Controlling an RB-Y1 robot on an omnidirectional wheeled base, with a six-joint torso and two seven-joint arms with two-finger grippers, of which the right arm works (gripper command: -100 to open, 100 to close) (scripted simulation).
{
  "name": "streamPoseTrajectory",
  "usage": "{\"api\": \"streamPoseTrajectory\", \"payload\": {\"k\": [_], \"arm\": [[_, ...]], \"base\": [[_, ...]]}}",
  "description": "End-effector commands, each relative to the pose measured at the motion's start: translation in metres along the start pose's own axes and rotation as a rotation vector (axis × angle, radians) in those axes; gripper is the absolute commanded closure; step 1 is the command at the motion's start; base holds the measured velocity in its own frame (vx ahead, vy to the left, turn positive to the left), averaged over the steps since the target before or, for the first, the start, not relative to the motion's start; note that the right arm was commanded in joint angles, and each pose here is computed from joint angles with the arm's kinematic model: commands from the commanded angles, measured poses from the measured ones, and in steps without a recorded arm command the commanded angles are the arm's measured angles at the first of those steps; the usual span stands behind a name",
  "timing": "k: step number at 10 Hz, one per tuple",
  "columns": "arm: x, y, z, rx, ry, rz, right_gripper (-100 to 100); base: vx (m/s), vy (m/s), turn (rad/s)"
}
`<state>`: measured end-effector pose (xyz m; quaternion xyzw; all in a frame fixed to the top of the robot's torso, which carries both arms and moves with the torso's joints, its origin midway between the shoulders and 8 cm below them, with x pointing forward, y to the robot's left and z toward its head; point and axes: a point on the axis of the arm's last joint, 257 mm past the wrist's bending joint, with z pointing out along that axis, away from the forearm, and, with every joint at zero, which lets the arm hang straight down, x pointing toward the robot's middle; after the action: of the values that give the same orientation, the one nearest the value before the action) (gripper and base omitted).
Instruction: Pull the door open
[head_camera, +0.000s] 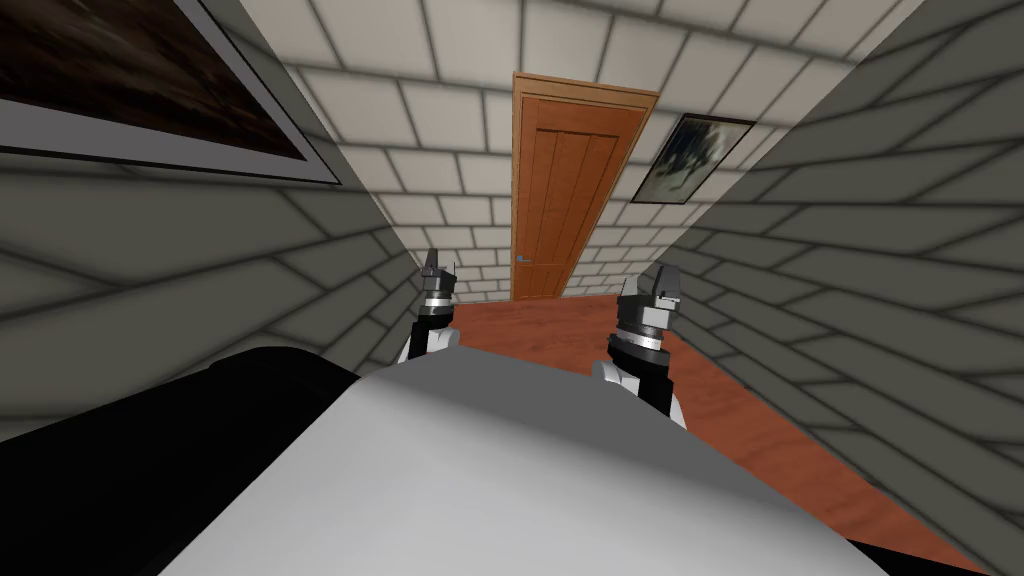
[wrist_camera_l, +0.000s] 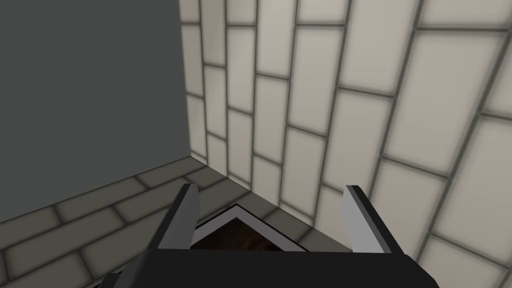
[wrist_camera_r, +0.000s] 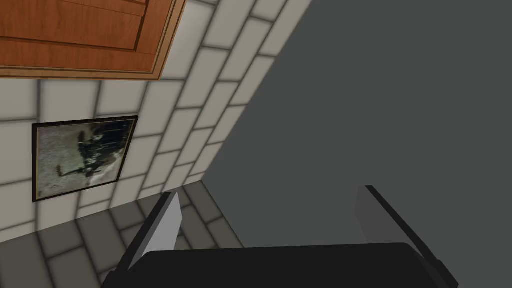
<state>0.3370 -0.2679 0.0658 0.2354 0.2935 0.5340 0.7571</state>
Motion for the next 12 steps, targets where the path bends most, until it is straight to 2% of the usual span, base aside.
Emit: {"api": "streamPoseTrajectory", "payload": {"k": [1,8,12], "arm": [[0.002,-0.012,-0.002,0.015,0.007,0.005,-100],[0.01,-0.059,-0.0117,0.078,0.027,0.026,-100],[0.013,-0.092,-0.0201,0.124,0.036,0.04,-100]], "base": [[0.037,0.003,0.09],[0.076,0.014,0.077],[0.082,0.015,0.089]]}}
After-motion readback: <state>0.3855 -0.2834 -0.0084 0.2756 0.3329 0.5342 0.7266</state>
